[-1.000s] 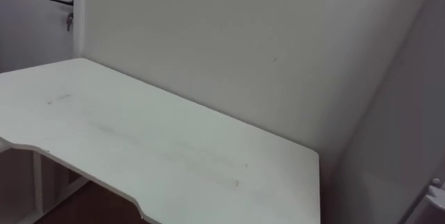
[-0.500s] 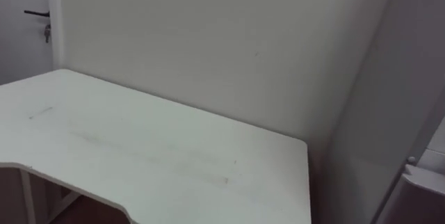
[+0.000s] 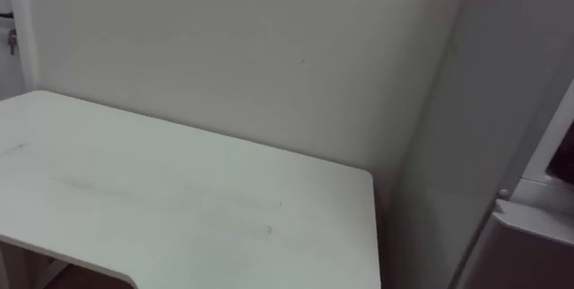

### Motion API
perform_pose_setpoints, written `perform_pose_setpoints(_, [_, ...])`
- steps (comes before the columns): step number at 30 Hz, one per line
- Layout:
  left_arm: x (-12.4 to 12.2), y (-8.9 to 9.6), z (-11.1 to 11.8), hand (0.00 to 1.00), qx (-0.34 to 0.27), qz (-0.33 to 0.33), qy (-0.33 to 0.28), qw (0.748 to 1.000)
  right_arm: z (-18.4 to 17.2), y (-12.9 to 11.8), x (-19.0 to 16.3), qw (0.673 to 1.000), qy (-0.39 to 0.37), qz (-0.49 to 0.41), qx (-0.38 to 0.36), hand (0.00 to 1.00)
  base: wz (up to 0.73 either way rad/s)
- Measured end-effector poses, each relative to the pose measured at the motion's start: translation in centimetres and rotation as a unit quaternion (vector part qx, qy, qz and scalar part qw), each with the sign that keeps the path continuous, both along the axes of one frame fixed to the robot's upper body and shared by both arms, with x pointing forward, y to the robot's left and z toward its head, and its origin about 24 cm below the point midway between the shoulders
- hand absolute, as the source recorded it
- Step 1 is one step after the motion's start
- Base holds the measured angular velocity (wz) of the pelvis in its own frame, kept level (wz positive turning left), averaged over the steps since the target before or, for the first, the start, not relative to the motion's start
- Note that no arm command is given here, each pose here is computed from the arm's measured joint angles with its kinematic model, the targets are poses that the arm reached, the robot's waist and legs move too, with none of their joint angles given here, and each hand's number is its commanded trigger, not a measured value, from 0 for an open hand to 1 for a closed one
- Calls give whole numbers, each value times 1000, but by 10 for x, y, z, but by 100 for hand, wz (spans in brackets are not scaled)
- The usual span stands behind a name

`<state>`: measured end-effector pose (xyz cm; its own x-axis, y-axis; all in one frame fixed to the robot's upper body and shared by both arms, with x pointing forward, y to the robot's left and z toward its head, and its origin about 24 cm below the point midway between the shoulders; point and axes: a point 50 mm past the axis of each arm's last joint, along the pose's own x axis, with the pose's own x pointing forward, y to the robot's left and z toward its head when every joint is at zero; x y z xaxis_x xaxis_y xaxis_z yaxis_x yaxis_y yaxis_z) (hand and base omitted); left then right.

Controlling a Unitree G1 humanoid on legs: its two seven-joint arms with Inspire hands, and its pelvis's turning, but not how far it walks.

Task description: Put the bottle in the upper fridge

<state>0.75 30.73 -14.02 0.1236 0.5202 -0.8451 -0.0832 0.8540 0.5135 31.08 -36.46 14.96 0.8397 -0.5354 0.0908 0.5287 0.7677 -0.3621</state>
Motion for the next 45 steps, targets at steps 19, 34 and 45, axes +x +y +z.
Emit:
perform_pose_setpoints(19, [13,-1,0,0,-11,19,-37,999,51,51,-17,985,-147,48,-78,0,-7])
perform_pose_setpoints(34, [18,-10,-3,0,-21,-10,-51,998,83,107,-45,939,-317,131,-27,0,-5])
perform_pose_setpoints(45, [21,-21,-6,0,-36,-23,-60,997,65,127,-68,910,-331,234,90,0,0])
